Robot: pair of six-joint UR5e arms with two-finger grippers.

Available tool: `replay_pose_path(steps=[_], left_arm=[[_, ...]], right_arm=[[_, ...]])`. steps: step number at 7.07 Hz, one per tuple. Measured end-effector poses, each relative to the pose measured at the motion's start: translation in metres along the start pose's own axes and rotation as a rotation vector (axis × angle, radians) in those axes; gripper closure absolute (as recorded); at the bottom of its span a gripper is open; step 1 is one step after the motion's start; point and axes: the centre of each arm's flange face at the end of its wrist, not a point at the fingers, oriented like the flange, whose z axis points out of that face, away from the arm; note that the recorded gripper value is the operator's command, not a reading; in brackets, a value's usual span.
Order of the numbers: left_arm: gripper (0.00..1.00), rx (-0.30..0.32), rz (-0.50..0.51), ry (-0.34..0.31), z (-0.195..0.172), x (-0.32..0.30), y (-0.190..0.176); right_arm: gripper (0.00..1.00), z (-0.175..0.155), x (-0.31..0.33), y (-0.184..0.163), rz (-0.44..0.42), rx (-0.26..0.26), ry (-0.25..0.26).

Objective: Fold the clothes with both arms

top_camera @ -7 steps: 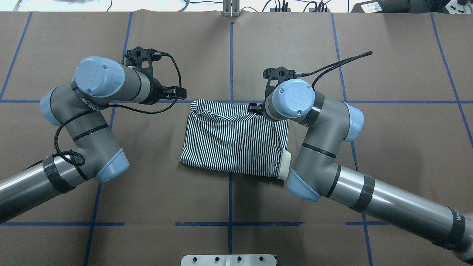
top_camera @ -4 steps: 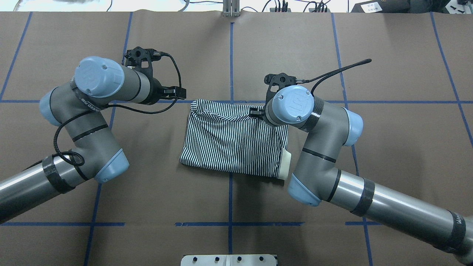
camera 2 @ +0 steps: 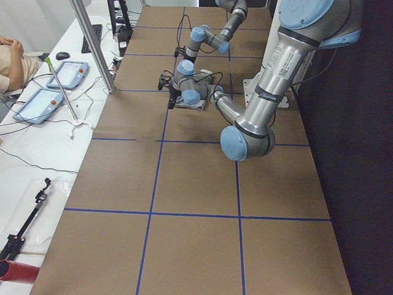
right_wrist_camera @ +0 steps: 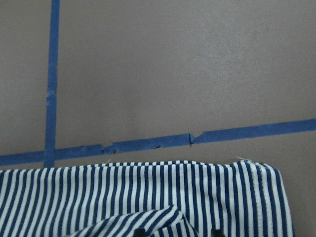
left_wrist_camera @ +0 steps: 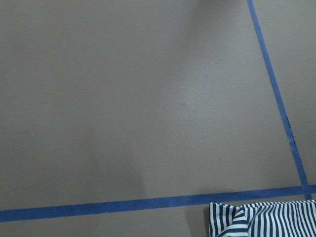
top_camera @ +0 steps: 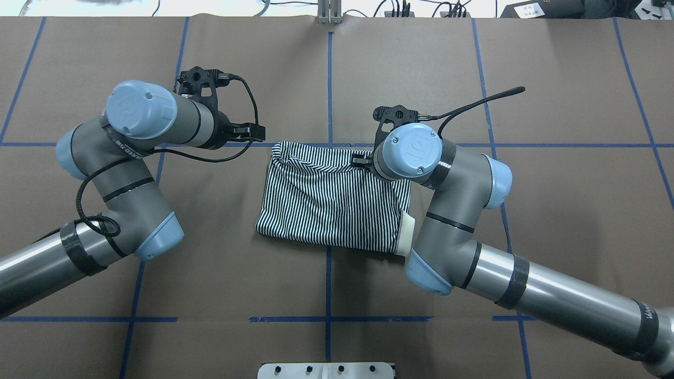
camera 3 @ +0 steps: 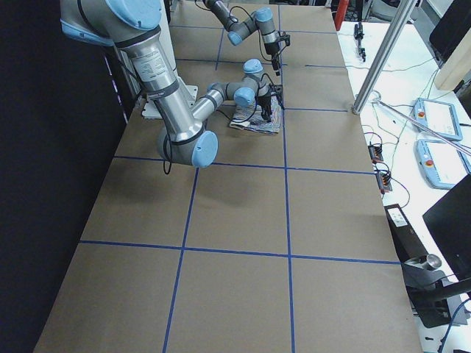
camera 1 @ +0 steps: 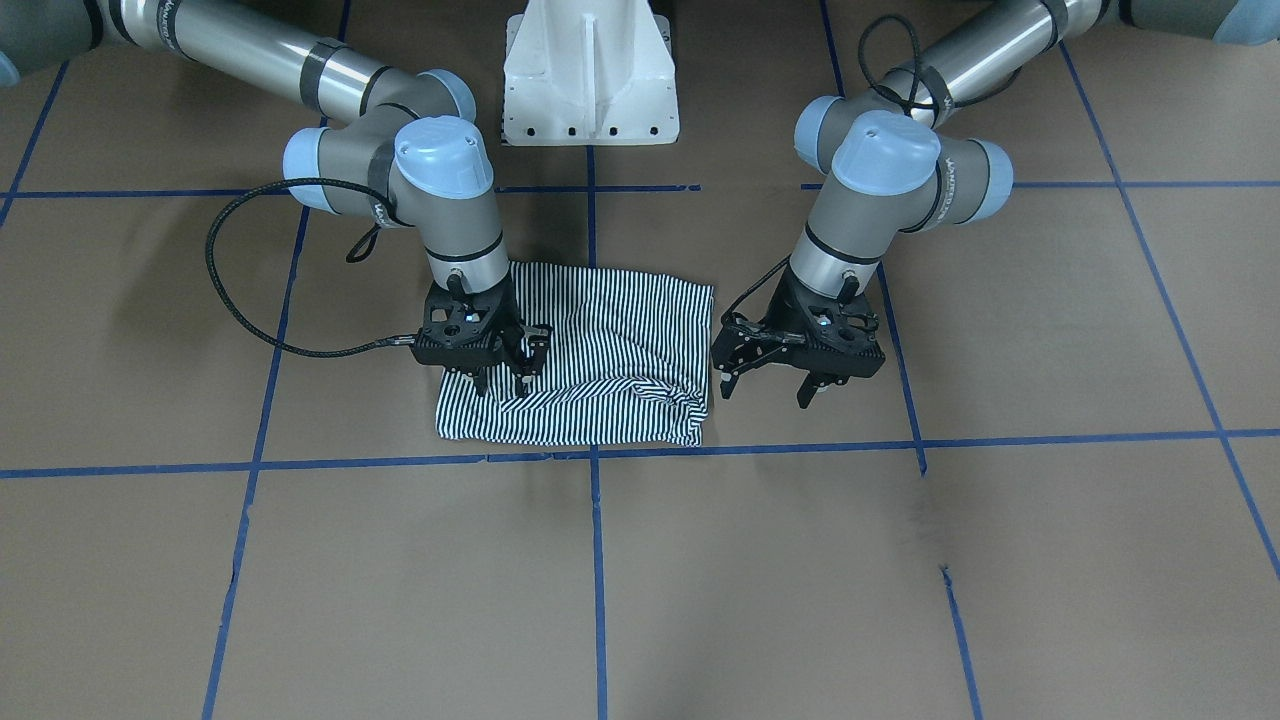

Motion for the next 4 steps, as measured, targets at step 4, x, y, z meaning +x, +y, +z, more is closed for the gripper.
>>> replay_pose_path(steps=[4], left_arm=[[0.0, -0.001, -0.003, 0.0, 0.0006, 0.0003, 0.0006]], right_arm=[[0.74, 0.0055, 0.0007, 0.0021, 0.001, -0.004, 0.009]])
